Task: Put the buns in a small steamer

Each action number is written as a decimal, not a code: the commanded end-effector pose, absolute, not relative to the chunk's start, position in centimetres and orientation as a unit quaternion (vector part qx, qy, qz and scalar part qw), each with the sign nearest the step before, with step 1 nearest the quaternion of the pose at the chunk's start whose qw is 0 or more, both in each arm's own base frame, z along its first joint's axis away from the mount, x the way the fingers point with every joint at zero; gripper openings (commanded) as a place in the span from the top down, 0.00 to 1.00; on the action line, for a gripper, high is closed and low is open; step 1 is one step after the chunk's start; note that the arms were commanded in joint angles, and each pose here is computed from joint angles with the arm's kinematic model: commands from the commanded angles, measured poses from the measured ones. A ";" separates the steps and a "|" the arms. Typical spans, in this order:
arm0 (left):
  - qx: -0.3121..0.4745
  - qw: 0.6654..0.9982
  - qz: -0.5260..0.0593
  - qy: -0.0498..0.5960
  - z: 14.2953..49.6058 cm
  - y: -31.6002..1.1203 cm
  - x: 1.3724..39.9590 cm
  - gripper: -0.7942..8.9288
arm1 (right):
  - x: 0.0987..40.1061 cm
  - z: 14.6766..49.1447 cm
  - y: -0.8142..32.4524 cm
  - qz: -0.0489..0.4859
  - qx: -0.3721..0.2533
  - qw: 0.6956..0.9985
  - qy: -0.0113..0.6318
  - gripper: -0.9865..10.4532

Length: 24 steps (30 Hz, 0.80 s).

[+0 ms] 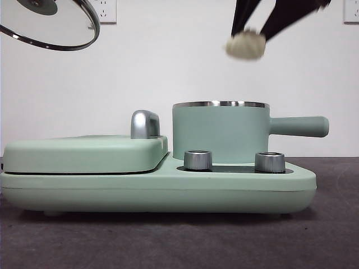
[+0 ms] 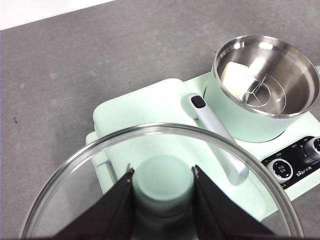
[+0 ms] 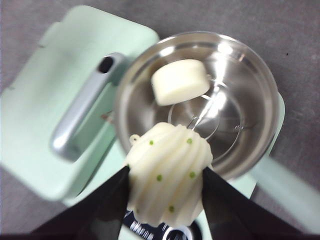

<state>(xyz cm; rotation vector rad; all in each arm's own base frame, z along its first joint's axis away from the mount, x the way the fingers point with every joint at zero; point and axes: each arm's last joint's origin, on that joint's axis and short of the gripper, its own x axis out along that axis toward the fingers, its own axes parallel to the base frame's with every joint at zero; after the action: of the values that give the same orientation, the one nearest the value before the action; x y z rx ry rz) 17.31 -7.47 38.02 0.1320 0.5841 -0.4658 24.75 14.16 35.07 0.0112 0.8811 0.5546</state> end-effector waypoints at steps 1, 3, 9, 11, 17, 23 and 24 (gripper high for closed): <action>0.064 0.934 -0.229 0.267 38.7 -7.5 17.4 0.91 | 27.0 34.2 15.0 0.279 -0.003 0.866 0.416 0.73; 0.064 0.934 -0.229 0.267 38.7 -7.5 17.4 0.91 | 28.3 33.3 15.1 0.274 -0.004 0.864 0.421 0.73; 0.064 0.934 -0.229 0.267 38.7 -7.5 17.4 0.91 | 30.9 30.2 16.0 0.272 -0.013 0.849 0.452 0.73; 0.064 0.934 -0.229 0.267 38.7 -7.5 17.4 0.91 | 31.5 29.4 16.3 0.273 -0.016 0.847 0.456 0.73; 0.064 0.934 -0.229 0.267 38.7 -7.5 17.3 0.91 | 32.6 27.5 16.8 0.270 -0.021 0.839 0.472 0.73; 0.064 0.934 -0.229 0.267 38.7 -7.5 17.3 0.91 | 32.8 27.3 16.9 0.274 -0.031 0.839 0.470 0.66; 0.064 0.934 -0.228 0.267 38.7 -7.5 17.3 0.91 | 32.8 27.3 16.9 0.274 -0.031 0.839 0.470 0.64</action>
<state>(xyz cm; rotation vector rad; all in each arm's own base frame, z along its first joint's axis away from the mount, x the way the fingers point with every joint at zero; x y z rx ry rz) 17.31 -7.48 38.02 0.1319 0.5841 -0.4662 32.40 16.52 26.98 -0.0547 1.0145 0.5673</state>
